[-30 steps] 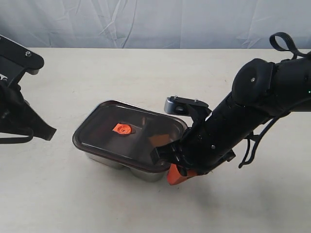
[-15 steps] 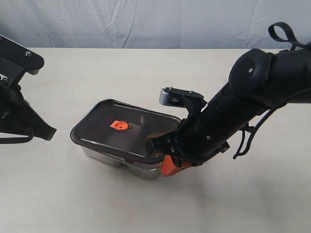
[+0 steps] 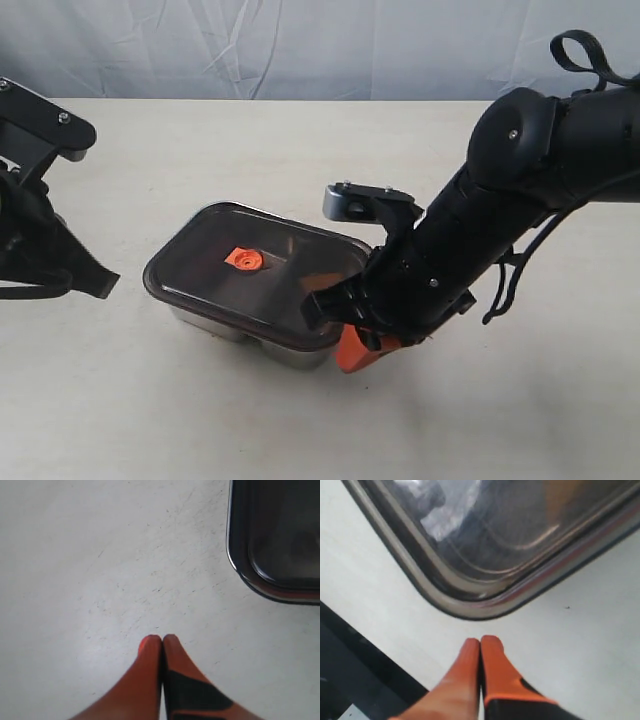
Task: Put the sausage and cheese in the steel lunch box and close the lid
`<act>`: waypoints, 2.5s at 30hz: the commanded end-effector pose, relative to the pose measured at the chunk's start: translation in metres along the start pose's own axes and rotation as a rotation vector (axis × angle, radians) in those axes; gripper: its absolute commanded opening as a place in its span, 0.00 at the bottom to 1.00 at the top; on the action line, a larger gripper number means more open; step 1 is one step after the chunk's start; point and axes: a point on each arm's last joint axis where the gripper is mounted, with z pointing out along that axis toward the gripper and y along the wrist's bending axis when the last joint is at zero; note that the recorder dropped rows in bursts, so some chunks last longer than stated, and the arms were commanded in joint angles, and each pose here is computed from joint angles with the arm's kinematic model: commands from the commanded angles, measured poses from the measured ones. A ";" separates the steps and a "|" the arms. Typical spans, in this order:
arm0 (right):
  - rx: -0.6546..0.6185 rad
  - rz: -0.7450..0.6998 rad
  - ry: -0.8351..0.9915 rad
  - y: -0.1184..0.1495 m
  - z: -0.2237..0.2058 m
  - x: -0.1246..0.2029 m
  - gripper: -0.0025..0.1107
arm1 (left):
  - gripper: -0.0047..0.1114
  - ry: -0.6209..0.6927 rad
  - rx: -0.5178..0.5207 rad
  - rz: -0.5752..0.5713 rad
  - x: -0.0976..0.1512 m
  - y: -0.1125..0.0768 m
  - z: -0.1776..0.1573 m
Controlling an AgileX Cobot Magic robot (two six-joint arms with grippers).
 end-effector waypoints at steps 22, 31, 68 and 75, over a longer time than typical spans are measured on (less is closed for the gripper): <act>-0.046 -0.061 -0.086 0.014 -0.020 0.000 0.02 | 0.04 -0.025 0.045 0.000 -0.002 -0.003 -0.002; -0.019 -0.036 -0.088 0.005 -0.004 -0.009 0.02 | 0.04 -0.024 0.047 -0.002 -0.002 -0.003 -0.002; -0.056 -0.084 -0.058 0.008 0.006 -0.033 0.02 | 0.04 -0.012 0.105 -0.007 -0.001 -0.009 -0.002; -0.052 -0.088 -0.066 0.007 0.006 -0.034 0.02 | 0.04 0.017 0.492 0.064 0.002 -0.043 -0.010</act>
